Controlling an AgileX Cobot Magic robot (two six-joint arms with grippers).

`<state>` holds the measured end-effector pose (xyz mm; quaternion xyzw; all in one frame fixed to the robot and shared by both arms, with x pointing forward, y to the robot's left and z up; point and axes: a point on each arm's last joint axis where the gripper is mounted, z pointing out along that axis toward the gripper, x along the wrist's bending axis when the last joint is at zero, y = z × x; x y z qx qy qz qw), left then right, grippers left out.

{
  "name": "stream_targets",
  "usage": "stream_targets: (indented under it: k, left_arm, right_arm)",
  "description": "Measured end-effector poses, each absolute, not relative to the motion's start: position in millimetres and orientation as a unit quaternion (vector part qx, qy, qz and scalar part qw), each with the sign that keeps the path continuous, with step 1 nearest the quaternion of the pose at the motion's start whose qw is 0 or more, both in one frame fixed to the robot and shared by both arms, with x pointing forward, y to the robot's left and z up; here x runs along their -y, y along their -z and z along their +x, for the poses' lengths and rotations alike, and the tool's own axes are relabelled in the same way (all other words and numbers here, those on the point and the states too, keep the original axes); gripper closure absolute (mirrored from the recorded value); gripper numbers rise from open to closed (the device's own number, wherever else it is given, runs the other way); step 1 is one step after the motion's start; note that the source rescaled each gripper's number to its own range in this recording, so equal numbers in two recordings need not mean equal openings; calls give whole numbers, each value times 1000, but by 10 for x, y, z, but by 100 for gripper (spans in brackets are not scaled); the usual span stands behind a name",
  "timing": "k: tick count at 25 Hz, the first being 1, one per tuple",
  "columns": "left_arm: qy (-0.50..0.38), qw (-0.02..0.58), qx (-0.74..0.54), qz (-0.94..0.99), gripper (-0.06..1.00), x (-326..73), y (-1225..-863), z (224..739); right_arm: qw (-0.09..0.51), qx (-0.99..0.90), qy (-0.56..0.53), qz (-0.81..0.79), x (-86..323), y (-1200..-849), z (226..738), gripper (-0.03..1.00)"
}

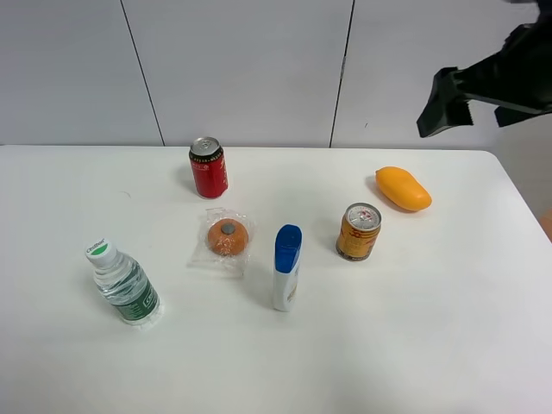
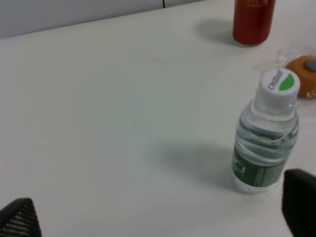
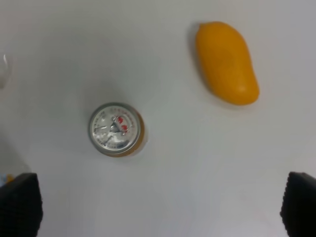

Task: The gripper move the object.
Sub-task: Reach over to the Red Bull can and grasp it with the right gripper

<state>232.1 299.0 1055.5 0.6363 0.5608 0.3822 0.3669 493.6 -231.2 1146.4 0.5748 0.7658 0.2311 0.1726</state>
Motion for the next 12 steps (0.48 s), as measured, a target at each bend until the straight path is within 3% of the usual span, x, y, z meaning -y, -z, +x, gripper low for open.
stream_targets:
  k: [12]
  left_arm:
    - [-382,367,-561,636,-6,-2990,-10555,2321]
  right_arm:
    - [82,-813,-160,554,1919,-10857,5321,6]
